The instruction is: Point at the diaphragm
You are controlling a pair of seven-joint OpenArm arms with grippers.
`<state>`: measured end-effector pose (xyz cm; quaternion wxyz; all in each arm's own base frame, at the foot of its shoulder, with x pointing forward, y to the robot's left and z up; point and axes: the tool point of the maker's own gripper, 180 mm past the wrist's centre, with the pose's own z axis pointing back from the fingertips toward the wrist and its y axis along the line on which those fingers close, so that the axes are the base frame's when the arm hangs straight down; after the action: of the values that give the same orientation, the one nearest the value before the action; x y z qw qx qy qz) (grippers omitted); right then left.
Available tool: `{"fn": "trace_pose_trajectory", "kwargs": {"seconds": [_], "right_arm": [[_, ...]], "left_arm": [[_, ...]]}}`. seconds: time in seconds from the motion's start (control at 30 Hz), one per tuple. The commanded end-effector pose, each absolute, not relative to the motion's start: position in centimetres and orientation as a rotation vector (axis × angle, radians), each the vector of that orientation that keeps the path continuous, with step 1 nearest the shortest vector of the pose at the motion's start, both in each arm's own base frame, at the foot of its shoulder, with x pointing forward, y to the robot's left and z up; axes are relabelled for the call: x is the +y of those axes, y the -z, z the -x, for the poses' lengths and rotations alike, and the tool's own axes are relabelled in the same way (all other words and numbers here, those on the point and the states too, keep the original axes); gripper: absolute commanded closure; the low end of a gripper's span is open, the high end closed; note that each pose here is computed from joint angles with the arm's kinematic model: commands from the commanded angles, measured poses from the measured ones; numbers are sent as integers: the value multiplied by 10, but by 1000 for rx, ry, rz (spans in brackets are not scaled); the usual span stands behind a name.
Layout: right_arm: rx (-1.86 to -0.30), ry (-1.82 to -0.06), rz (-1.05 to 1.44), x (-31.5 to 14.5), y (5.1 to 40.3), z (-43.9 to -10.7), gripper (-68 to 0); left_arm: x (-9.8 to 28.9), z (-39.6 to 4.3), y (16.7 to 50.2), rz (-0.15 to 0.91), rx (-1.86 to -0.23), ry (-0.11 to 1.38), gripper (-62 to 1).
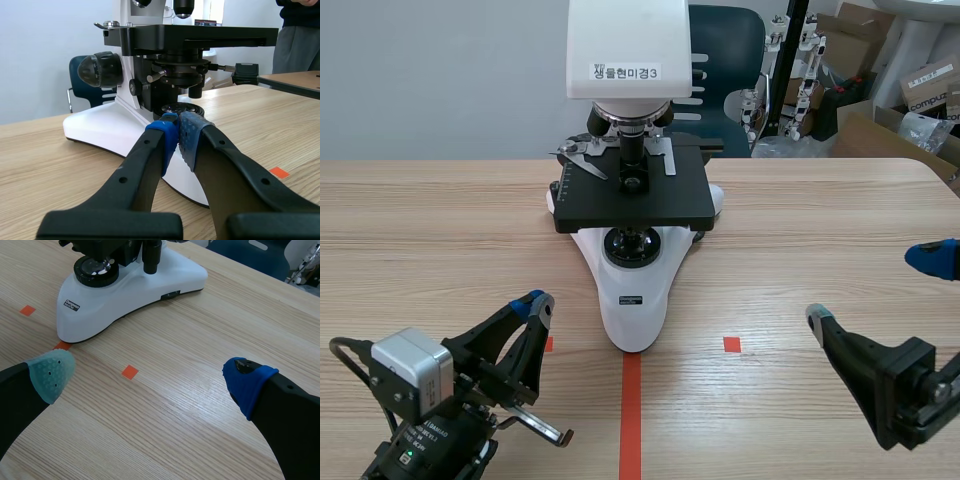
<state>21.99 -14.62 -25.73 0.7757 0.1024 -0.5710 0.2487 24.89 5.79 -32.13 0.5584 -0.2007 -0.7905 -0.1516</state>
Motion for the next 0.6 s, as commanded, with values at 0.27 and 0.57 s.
{"fn": "trace_pose_trajectory", "kwargs": {"seconds": [0.27,0.57], "right_arm": [[-1261,-552,-230,-144,250,-223,-679],[-1261,-553,-230,-144,250,-223,-679]], "left_arm": [[59,-246,321,470,-1858,348,-608],[67,-241,322,452,-1671,489,-623]]}}
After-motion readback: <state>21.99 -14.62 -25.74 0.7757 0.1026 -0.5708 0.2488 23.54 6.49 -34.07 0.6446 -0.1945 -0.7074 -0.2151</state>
